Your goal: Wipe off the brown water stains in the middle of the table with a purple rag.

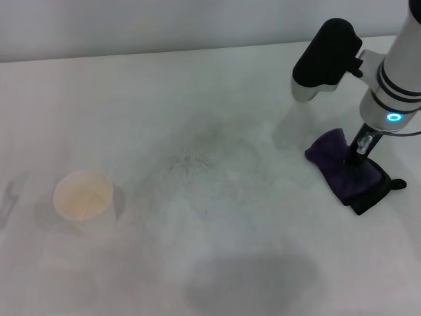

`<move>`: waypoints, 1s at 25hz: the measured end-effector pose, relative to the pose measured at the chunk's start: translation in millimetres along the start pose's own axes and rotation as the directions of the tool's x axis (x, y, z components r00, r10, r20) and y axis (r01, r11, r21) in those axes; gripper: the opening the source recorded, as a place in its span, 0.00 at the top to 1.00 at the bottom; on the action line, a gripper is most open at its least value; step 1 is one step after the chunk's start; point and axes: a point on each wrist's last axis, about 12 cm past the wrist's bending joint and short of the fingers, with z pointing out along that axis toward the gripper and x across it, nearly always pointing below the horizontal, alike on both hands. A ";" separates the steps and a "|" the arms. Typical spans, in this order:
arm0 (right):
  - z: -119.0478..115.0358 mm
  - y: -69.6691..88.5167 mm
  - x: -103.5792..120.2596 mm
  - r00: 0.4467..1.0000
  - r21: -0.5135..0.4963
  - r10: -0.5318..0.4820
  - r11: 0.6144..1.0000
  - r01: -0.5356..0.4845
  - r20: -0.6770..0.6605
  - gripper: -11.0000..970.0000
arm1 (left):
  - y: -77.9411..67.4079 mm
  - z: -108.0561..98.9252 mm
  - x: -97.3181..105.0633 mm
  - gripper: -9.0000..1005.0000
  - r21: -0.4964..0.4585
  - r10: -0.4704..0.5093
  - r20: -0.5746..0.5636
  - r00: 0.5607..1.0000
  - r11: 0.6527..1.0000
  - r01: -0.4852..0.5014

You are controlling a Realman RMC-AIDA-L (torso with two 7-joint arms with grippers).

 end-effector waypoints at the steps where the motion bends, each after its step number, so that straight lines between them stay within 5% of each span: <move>1: 1.0 -0.4 1.4 1.000 -0.002 -0.003 1.000 0.003 0.001 0.89 | -0.2 0.5 0.0 0.15 0.002 0.000 0.000 1.000 1.000 0.000; 10: 4.2 -0.2 4.5 1.000 -0.009 -0.003 1.000 0.004 0.005 0.87 | 0.6 2.7 -0.7 0.15 0.001 0.007 0.003 1.000 1.000 -0.007; 16: -0.6 -2.3 3.8 0.999 0.002 0.002 1.000 -0.002 0.037 0.73 | 3.3 4.8 -2.4 0.15 0.000 0.019 0.012 1.000 1.000 -0.019; 25: -28.9 -40.1 18.7 0.969 0.033 0.086 0.995 -0.096 0.230 0.60 | 6.4 14.5 -7.4 0.15 -0.001 0.032 0.039 0.999 0.999 -0.032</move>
